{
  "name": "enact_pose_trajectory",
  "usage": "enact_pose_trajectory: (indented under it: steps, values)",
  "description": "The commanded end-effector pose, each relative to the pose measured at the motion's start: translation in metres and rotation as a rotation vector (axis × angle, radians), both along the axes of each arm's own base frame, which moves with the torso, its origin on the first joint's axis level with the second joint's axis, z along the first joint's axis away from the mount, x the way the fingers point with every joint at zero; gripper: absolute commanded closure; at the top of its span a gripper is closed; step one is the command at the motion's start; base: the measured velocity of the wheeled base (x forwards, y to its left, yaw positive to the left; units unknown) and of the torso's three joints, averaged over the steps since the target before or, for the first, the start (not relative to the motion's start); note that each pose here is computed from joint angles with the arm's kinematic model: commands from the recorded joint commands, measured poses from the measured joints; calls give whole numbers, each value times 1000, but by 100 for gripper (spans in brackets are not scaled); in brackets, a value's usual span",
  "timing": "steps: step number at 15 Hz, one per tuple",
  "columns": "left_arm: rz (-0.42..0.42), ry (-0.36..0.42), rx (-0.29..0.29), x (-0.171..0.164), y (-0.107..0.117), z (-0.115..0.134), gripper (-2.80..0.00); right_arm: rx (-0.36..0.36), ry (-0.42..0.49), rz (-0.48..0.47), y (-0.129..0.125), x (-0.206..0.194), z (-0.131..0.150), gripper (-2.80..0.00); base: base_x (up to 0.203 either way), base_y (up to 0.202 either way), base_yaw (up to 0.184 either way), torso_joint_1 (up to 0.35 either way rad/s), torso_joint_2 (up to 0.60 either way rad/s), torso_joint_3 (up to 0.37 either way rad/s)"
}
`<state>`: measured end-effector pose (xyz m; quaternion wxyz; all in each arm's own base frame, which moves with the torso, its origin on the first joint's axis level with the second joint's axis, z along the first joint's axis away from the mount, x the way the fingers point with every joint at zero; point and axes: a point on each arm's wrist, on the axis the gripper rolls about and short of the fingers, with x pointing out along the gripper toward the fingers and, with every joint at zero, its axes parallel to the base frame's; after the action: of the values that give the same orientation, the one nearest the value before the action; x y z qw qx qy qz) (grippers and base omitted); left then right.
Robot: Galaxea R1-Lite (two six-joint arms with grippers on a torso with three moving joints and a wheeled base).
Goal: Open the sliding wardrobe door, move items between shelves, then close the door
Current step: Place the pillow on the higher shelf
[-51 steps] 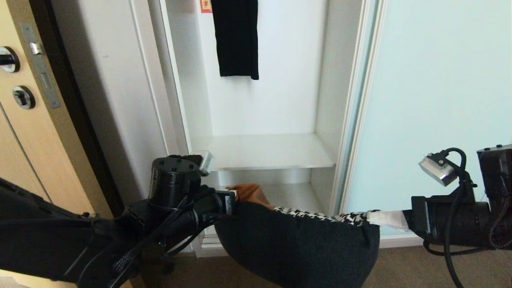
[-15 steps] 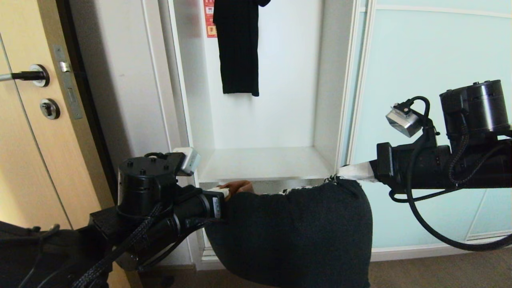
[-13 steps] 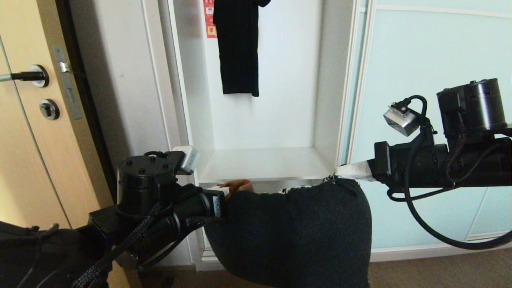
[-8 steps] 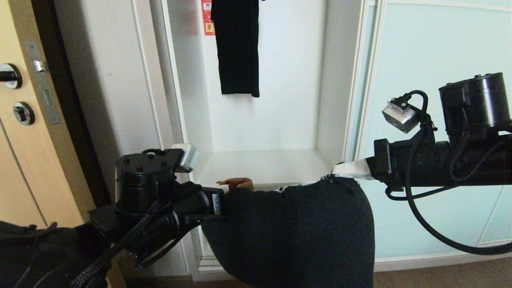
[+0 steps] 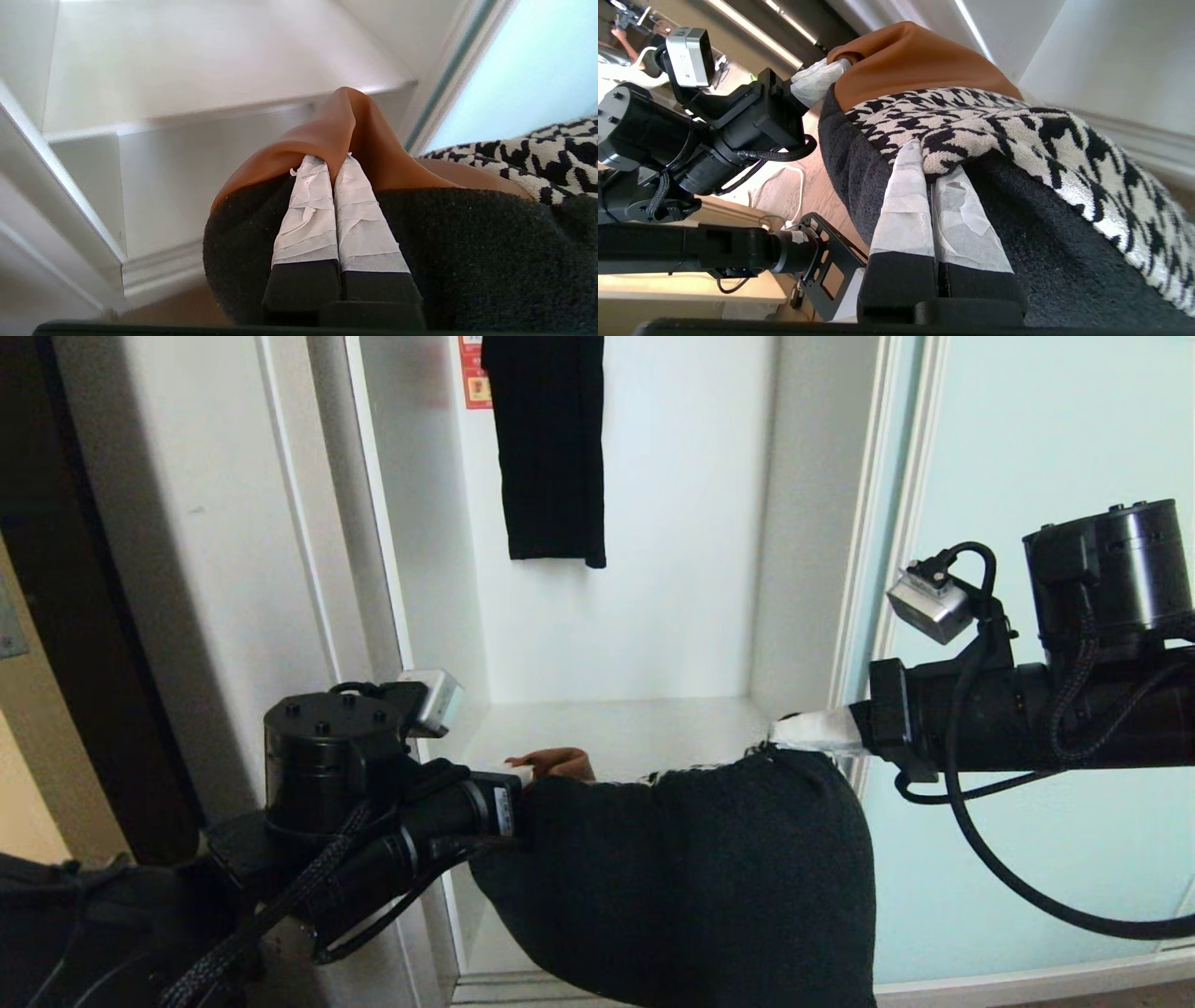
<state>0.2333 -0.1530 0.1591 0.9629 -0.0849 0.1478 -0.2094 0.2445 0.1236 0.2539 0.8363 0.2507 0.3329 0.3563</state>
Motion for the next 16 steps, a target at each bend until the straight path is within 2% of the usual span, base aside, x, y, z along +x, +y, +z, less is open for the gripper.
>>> enact_pose_trajectory:
  steps: [1,4,9,12,16]
  values:
    - [0,1,2,0,0,-1,0,2,7,3,1,1,-1,0,195,0,2,2,1,3]
    - [-4,2,24,1,-1,-4,0,0,9,3,2,3,-2,0,167,0,3,7,2,5]
    - [-13,32,75,5,-3,-18,0,-5,19,2,3,5,-5,0,0,0,0,0,0,0]
    - [-3,9,56,5,-3,-11,0,-5,12,-3,3,6,-3,0,0,0,0,0,0,0]
    - [66,-49,26,11,-3,6,0,7,-17,-7,4,8,6,0,0,0,0,0,0,0]
